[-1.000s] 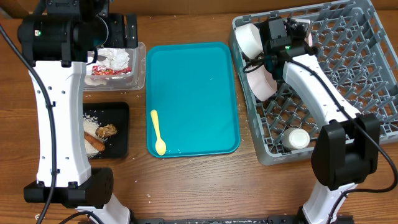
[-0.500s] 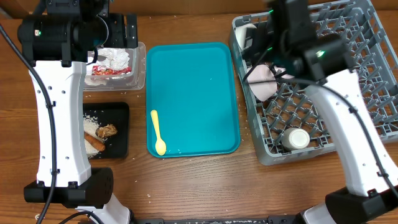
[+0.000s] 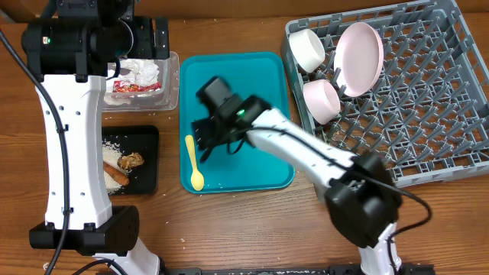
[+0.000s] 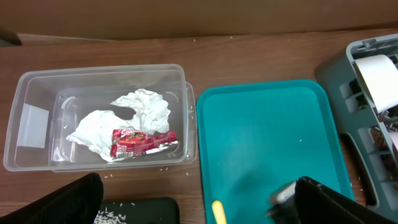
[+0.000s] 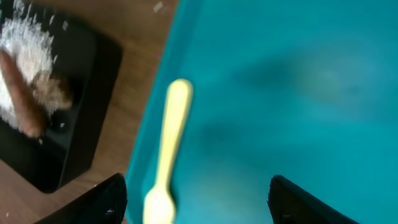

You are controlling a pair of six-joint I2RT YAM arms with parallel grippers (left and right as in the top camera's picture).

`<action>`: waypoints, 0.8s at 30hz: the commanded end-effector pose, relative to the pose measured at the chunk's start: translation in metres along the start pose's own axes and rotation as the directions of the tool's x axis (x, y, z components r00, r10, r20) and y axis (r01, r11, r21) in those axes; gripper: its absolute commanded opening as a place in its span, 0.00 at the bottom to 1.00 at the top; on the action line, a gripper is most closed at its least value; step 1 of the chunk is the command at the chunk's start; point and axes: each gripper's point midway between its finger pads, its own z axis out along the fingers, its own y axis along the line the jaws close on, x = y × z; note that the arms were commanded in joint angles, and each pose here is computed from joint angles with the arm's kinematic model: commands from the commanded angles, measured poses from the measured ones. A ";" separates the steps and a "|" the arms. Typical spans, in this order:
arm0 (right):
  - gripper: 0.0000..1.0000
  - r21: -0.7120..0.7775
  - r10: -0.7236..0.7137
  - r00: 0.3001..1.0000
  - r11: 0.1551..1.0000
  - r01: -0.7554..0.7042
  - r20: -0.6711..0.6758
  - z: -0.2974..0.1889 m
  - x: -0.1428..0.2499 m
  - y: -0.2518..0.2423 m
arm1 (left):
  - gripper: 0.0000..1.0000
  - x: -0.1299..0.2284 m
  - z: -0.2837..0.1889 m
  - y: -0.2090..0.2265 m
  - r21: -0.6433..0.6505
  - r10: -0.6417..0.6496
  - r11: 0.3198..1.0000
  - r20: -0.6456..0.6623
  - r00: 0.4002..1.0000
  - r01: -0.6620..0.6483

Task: Sort waste into correct bins and load items into the dishwasher
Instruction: 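Move the right gripper to the yellow spoon and grasp it, then carry the yellow spoon into the dish rack and release it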

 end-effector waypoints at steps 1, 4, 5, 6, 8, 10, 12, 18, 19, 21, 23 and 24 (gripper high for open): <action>0.74 -0.001 -0.019 1.000 1.000 0.019 -0.023 0.020 0.012 0.014 | 1.00 0.000 0.001 0.001 -0.007 -0.003 1.000 -0.001 1.000 0.003; 0.70 0.016 -0.039 0.998 0.999 0.040 -0.041 0.034 0.022 0.018 | 1.00 0.000 0.001 0.001 -0.006 -0.003 1.000 -0.001 1.000 0.003; 0.68 0.026 -0.044 0.998 0.999 0.045 -0.043 0.037 0.024 0.018 | 1.00 0.000 0.001 0.001 -0.007 -0.003 1.000 -0.001 1.000 0.003; 0.66 0.038 -0.049 0.998 0.998 0.051 -0.042 0.041 0.025 0.018 | 1.00 0.000 0.001 0.001 -0.007 -0.003 1.000 -0.001 1.000 0.003; 0.63 0.056 -0.059 0.997 0.997 0.061 -0.044 0.049 0.029 0.017 | 1.00 0.000 0.001 0.001 -0.006 -0.003 1.000 -0.001 1.000 0.003; 0.61 0.068 -0.064 0.996 0.995 0.068 -0.057 0.061 0.034 0.016 | 1.00 0.000 0.001 0.001 -0.007 -0.003 1.000 -0.001 1.000 0.003; 0.59 0.074 -0.065 0.995 0.995 0.070 -0.074 0.072 0.041 0.015 | 1.00 0.000 0.001 0.001 -0.006 -0.003 1.000 -0.001 1.000 0.003; 0.56 0.086 -0.082 0.989 0.992 0.093 -0.120 0.092 0.060 0.016 | 1.00 0.000 0.001 0.001 -0.006 -0.003 1.000 -0.001 1.000 0.003; 0.55 0.088 -0.085 0.988 0.991 0.097 -0.128 0.093 0.063 0.017 | 1.00 0.000 0.001 0.001 -0.007 -0.003 1.000 -0.001 1.000 0.003; 0.50 0.093 -0.071 0.988 0.992 0.084 -0.137 0.092 0.067 0.019 | 1.00 0.000 0.001 0.001 -0.006 -0.003 1.000 -0.001 1.000 0.003; 0.44 0.101 -0.061 0.987 0.992 0.076 -0.149 0.092 0.071 0.018 | 1.00 0.000 0.001 0.001 -0.007 -0.003 1.000 -0.001 1.000 0.003; 0.41 0.109 -0.043 0.987 0.992 0.060 -0.156 0.092 0.073 0.017 | 1.00 0.000 0.001 0.001 -0.006 -0.003 1.000 -0.001 1.000 0.003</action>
